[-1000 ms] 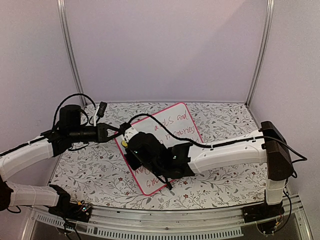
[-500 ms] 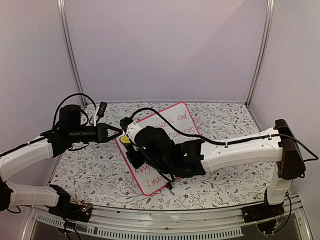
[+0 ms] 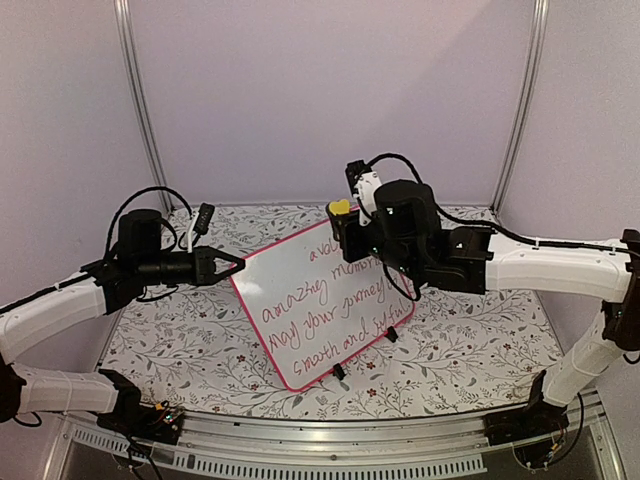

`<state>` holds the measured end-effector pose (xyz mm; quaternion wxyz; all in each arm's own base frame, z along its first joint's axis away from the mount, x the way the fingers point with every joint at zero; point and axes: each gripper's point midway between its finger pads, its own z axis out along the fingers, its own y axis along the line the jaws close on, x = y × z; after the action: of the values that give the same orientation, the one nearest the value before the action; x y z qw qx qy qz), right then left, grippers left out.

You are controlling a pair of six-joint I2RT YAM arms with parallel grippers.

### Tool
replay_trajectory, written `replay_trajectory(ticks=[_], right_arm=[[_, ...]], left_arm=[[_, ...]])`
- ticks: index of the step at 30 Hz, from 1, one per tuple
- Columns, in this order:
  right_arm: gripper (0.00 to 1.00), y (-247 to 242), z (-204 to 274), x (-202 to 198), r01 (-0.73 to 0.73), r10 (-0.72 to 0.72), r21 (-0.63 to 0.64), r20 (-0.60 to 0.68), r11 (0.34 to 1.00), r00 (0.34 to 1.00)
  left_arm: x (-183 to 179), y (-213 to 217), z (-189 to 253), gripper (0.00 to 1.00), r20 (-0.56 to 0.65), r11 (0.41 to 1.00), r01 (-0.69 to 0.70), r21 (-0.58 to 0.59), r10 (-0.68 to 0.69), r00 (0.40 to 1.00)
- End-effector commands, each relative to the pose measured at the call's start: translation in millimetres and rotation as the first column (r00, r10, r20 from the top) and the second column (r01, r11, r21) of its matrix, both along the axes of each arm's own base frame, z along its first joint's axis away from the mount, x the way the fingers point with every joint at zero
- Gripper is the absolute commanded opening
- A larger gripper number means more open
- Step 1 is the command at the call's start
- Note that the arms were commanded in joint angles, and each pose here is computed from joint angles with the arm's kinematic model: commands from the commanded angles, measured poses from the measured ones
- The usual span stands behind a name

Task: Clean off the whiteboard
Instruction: Erase the whiteboard at the center of the board.

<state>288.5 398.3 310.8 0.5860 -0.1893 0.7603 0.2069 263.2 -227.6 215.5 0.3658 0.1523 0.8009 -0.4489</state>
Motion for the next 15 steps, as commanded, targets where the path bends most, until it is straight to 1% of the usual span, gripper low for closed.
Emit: replay_trajectory(ticks=[1, 11, 15], right_arm=[[0.26, -15, -37, 3, -0.036, 0.033, -0.021, -0.118, 0.999, 0.992], [0.25, 6, -115, -7, -0.164, 0.132, -0.118, -0.245, 0.979, 0.961], [0.25, 11, -130, -7, -0.179, 0.14, -0.128, -0.27, 0.975, 0.953]], left_arm=[[-2, -3, -4, 0.0, 0.014, 1.0, 0.008, 0.022, -0.008, 1.0], [-2, -3, -4, 0.0, 0.014, 1.0, 0.009, 0.024, -0.009, 1.0], [-2, -3, -5, 0.0, 0.013, 1.0, 0.01, 0.024, -0.011, 1.0]])
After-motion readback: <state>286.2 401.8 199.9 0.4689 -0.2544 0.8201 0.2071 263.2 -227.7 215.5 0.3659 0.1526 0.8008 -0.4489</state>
